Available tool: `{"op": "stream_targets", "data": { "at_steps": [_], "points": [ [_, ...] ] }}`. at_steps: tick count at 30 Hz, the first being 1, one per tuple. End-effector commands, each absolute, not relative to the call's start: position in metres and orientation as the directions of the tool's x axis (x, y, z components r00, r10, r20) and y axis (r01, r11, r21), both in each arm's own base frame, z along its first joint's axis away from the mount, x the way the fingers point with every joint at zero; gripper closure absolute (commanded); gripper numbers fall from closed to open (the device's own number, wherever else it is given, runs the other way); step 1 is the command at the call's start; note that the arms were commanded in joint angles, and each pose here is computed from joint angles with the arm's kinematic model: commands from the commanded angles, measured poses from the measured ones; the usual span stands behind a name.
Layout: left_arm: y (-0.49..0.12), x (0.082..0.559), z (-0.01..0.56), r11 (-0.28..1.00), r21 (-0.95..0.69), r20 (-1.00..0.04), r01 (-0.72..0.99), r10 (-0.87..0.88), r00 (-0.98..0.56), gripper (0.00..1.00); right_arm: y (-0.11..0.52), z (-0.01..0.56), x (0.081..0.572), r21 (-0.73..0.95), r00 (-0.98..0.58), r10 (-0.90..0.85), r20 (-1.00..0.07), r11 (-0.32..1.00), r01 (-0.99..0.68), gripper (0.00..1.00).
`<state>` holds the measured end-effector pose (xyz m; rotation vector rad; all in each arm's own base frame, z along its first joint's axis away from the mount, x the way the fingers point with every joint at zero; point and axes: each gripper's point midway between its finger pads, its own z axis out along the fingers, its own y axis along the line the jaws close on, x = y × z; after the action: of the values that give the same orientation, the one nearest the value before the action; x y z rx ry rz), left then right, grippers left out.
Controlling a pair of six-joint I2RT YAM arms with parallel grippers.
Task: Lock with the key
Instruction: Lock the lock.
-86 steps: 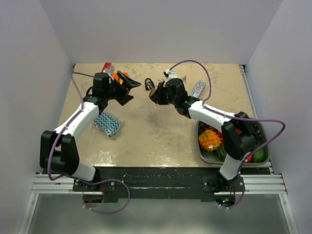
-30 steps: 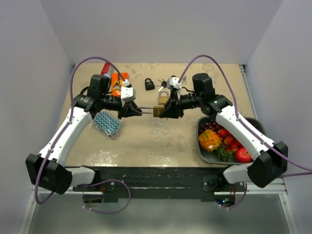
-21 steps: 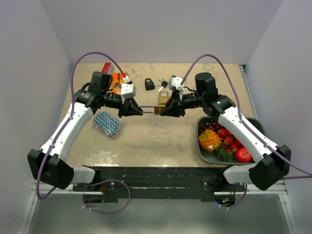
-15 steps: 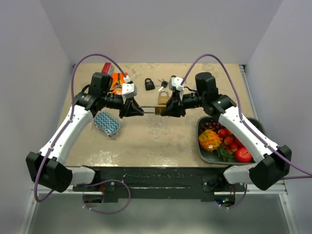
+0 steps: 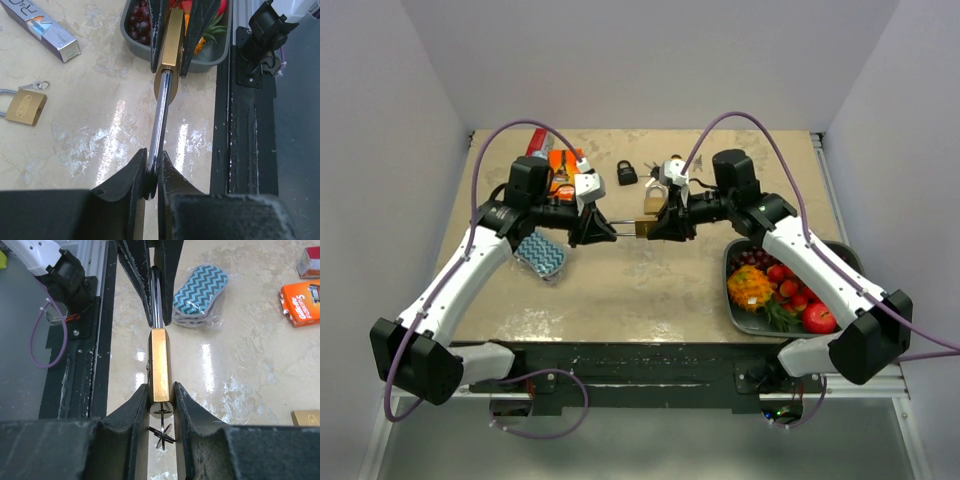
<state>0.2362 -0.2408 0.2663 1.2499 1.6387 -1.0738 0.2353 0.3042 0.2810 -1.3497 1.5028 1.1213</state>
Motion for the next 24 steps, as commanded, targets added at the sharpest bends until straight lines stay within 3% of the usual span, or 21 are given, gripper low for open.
{"op": "stream_targets", "data": {
  "at_steps": [1, 17, 24],
  "points": [
    [-0.296, 0.213, 0.330, -0.081, 0.054, -0.993, 0.995, 0.100, 0.062, 1.00, 0.362, 0.320, 0.189, -0.014, 0.044, -0.136, -0.990, -0.214, -0.977, 1.00],
    [-0.329, 0.182, 0.348, -0.220, 0.106, -0.994, 0.970, -0.009, 0.107, 1.00, 0.387, 0.324, 0.160, -0.030, 0.066, -0.096, -0.993, -0.340, -0.940, 1.00],
    [-0.279, 0.199, 0.314, -0.130, 0.069, -0.991, 0.989, 0.109, 0.083, 1.00, 0.338, 0.308, 0.178, -0.009, 0.063, -0.201, -0.977, -0.261, -0.965, 1.00]
  ]
}}
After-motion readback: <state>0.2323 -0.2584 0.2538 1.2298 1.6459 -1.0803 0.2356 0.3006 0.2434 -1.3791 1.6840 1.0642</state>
